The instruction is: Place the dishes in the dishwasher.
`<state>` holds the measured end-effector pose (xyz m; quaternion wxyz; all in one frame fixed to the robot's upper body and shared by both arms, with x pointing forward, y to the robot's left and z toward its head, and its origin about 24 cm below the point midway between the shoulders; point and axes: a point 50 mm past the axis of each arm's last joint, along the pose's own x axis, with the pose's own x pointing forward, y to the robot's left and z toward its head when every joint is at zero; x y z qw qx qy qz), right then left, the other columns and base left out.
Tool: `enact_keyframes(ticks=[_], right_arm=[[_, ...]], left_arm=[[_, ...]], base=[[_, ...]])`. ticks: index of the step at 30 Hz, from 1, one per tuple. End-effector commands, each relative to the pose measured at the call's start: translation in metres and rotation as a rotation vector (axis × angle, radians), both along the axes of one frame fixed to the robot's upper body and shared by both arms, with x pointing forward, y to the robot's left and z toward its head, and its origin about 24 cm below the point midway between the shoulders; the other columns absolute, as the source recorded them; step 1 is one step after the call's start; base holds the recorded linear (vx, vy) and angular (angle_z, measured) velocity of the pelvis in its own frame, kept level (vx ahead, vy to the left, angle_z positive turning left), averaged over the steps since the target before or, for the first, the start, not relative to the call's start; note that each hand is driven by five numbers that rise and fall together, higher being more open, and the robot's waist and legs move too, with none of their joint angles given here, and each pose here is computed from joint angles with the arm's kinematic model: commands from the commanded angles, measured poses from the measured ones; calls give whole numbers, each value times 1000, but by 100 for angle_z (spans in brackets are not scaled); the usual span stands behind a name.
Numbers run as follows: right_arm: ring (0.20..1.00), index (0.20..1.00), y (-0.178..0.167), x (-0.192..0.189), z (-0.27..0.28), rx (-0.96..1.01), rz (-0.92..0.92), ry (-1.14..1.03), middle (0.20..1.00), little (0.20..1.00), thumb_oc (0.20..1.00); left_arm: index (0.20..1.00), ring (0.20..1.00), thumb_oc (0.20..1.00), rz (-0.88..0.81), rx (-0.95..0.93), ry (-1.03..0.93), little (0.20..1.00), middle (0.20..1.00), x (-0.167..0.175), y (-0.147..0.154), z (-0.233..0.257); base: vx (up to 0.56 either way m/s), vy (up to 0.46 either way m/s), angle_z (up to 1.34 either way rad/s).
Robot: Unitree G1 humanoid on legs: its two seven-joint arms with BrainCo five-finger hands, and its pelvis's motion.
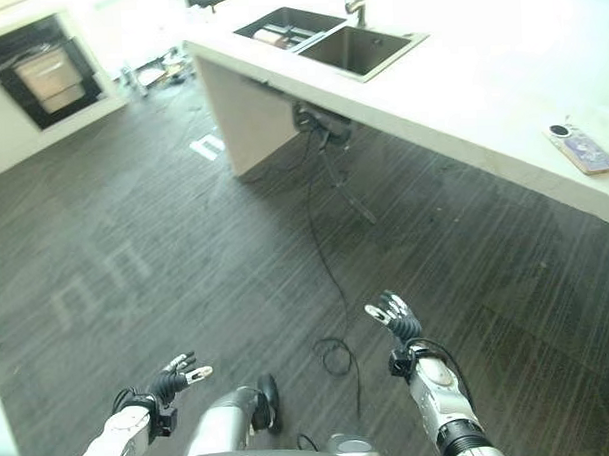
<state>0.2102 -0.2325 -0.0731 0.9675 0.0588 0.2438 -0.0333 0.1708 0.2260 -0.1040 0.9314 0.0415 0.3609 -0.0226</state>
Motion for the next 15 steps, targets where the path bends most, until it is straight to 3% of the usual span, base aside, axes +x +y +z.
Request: enact_keyframes(ticks=[1, 7, 15], right_arm=[[1000, 1000, 2, 12, 15, -41, 70, -79, 1000, 1000, 1000], [1000, 1000, -2, 5, 8, -32, 61, -42, 1000, 1000, 1000], [1000, 1000, 12, -6, -3, -8, 30, -14, 1000, 1000, 1000]], left_arm=[[1000, 1000, 1000, 29, -17, -93, 1000, 1000, 15, 1, 12], [1000, 1000, 1000, 6, 13, -72, 1000, 1000, 12, 8, 10], [1000, 1000, 1000, -87, 87, -92, 1000, 1000, 31, 12, 21]], base=[[345, 185, -80], [461, 364, -53], [287, 302, 51]])
